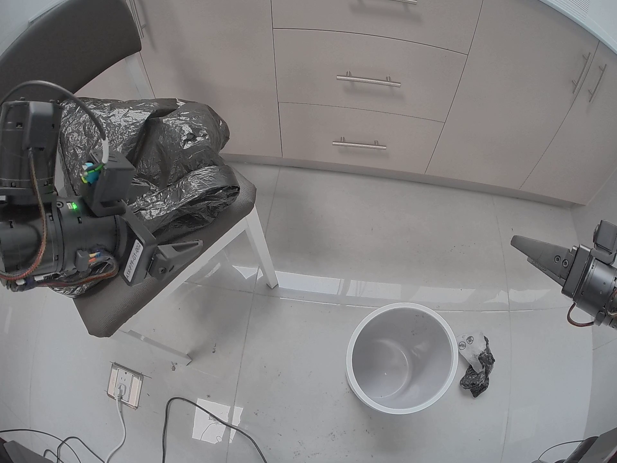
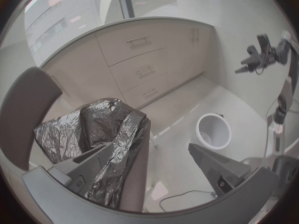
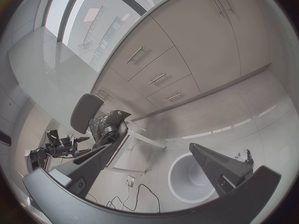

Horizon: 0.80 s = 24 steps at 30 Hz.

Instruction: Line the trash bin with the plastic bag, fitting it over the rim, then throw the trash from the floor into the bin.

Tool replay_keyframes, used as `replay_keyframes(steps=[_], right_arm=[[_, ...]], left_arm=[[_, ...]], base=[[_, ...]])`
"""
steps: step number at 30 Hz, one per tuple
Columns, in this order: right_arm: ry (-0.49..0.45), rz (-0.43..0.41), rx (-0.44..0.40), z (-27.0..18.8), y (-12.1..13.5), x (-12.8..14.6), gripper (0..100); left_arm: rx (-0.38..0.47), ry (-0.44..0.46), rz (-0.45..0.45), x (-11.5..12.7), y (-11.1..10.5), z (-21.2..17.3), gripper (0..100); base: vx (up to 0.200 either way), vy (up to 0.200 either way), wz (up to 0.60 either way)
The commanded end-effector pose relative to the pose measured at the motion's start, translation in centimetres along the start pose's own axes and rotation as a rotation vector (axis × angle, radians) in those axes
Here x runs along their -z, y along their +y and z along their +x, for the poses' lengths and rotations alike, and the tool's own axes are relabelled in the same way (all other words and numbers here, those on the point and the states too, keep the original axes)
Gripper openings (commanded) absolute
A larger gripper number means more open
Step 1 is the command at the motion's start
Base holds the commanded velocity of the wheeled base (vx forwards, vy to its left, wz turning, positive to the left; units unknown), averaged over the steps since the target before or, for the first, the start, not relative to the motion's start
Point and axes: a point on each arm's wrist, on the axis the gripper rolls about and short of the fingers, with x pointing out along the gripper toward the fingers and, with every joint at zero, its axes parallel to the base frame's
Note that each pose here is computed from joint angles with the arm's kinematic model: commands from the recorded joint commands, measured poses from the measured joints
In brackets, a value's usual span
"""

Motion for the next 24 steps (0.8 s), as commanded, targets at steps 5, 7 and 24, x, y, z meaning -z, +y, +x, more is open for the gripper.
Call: replay_keyframes(steps=[5,7,24], right_arm=[[-0.012,-0.002,-0.003,0.0,0.0,-0.2,100],[-0.012,-0.002,-0.003,0.0,0.0,-0.2,100],[-0.027,0.008,-0.011,-0.3,0.2,-0.3,100]], left_arm=[[-0.015,0.057,0.091,0.5,-0.5,3.6,100],[-0.016,0.05,0.092,0.4,-0.5,3.8,100],[-0.197,0.025,0.064,0.4,-0.1,8.1,100]], base=[[0.0,0.0,0.0],[0.0,0.0,0.0],[0.0,0.0,0.0]])
